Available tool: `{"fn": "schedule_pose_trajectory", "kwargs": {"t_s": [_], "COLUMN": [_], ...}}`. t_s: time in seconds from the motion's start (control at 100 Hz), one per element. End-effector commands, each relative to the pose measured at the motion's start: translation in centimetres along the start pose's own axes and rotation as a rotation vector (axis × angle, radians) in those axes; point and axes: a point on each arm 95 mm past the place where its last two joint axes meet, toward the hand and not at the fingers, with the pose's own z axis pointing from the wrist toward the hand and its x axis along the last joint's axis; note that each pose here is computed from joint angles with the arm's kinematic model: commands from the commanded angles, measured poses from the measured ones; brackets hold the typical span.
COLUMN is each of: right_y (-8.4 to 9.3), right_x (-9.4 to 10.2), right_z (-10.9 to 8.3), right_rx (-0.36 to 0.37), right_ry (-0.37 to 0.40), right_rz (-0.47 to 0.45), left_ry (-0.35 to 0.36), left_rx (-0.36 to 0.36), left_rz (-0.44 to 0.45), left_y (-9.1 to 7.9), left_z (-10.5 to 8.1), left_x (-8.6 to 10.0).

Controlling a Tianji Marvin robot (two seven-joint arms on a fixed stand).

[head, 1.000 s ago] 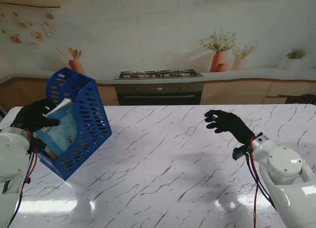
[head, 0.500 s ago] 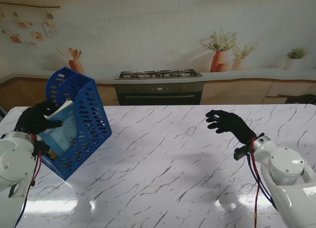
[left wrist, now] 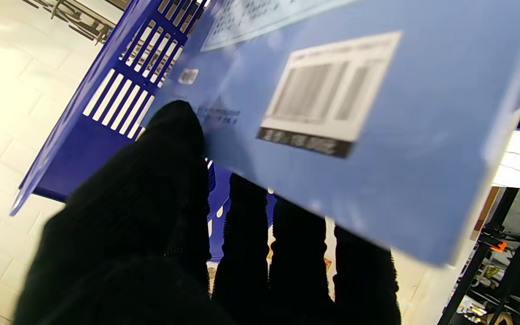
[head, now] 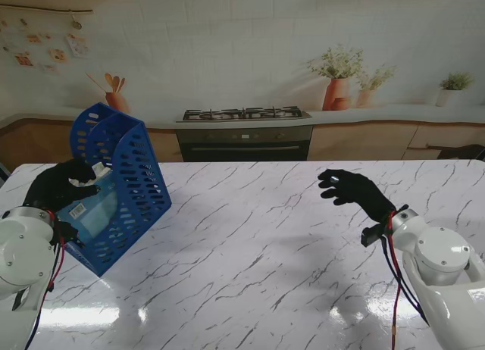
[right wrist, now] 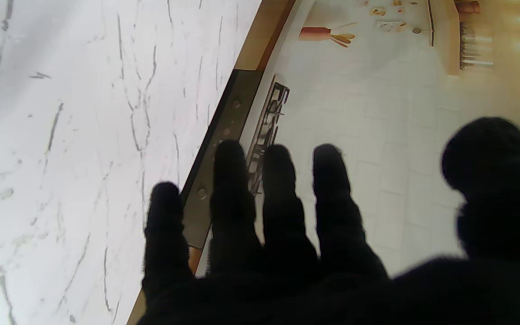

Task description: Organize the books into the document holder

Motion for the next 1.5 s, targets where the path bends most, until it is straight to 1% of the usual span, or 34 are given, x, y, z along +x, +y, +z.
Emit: {"fn": "schedule_pose_trajectory", "kwargs": {"t_s": [0.0, 0.28, 0.38, 0.56, 0.72, 0.9, 1.04, 1.26, 1.37, 1.49], "right_y": [-0.4, -0.3, -0.3, -0.3, -0.3, -0.1, 0.1, 0.3, 0.5, 0.5], "right_x": [-0.2, -0.2, -0.2, -0.2, -0.2, -0.1, -0.1, 0.1, 0.1, 0.3], "right_z": [-0.1, 0.0, 0.0, 0.0, 0.0, 0.0, 0.0, -0.2, -0.2, -0.2], "right_rx": [0.004, 0.005, 0.006, 0.006, 0.006, 0.008, 0.006, 0.003, 0.006, 0.01], "right_ry": [-0.005, -0.004, -0.002, -0.002, -0.002, 0.0, 0.001, 0.007, 0.009, 0.013], "right_rz": [0.007, 0.007, 0.009, 0.014, 0.012, 0.01, 0.003, -0.008, -0.011, -0.015], "left_ry": [0.008, 0.023, 0.02, 0.028, 0.049, 0.064, 0.084, 0.148, 0.201, 0.263], "left_rx": [-0.028, 0.012, 0.005, 0.017, 0.033, 0.078, 0.124, 0.186, 0.204, 0.224], "left_rz": [-0.015, -0.036, -0.05, -0.067, -0.05, -0.021, -0.033, -0.038, -0.026, -0.052], "left_y": [1.2, 0.6, 0.2, -0.6, -1.7, -3.3, -4.4, -5.9, -6.4, -6.5], "left_z": [-0.5, -1.3, -1.8, -2.5, -3.2, -3.8, -3.9, -4.2, -4.3, -3.9], "left_x": [-0.3, 0.6, 1.0, 2.0, 3.2, 4.7, 5.8, 8.0, 9.4, 11.4]}}
